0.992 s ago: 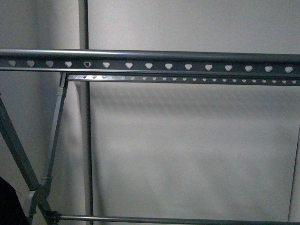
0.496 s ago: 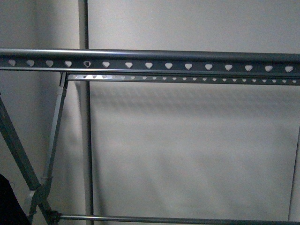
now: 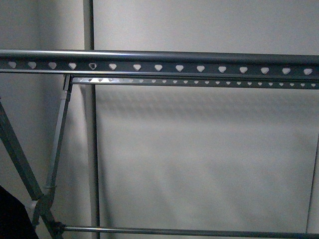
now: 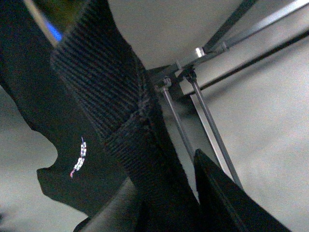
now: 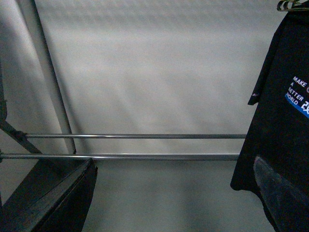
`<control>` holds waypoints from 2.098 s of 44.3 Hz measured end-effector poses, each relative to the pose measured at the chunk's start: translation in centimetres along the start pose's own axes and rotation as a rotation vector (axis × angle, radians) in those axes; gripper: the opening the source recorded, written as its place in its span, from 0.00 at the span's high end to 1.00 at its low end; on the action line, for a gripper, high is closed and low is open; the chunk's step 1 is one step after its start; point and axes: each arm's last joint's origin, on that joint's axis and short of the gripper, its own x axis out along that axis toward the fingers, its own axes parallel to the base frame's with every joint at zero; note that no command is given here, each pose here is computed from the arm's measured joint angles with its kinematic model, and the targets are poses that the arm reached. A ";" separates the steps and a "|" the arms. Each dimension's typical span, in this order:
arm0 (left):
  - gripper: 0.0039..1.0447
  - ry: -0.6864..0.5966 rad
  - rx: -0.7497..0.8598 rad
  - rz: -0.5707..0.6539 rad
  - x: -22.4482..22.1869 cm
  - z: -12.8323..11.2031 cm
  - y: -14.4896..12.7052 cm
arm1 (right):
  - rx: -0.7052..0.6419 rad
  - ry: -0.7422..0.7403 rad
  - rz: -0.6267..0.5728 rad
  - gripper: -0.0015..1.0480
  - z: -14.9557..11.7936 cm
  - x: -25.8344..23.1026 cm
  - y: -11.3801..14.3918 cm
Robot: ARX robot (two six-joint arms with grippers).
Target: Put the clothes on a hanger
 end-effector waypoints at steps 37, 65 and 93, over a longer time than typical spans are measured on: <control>0.96 0.464 0.858 -0.772 -7.4 -8.1 1.5 | 0.000 0.000 0.000 0.07 0.0 0.0 0.0; 0.96 -0.301 2.038 -1.763 -9.2 -9.0 -2.2 | 0.000 0.000 0.000 0.07 0.0 0.0 0.0; 0.96 -0.522 2.114 -1.769 -9.2 -9.4 -2.4 | 0.000 0.000 0.000 0.07 0.0 0.0 0.0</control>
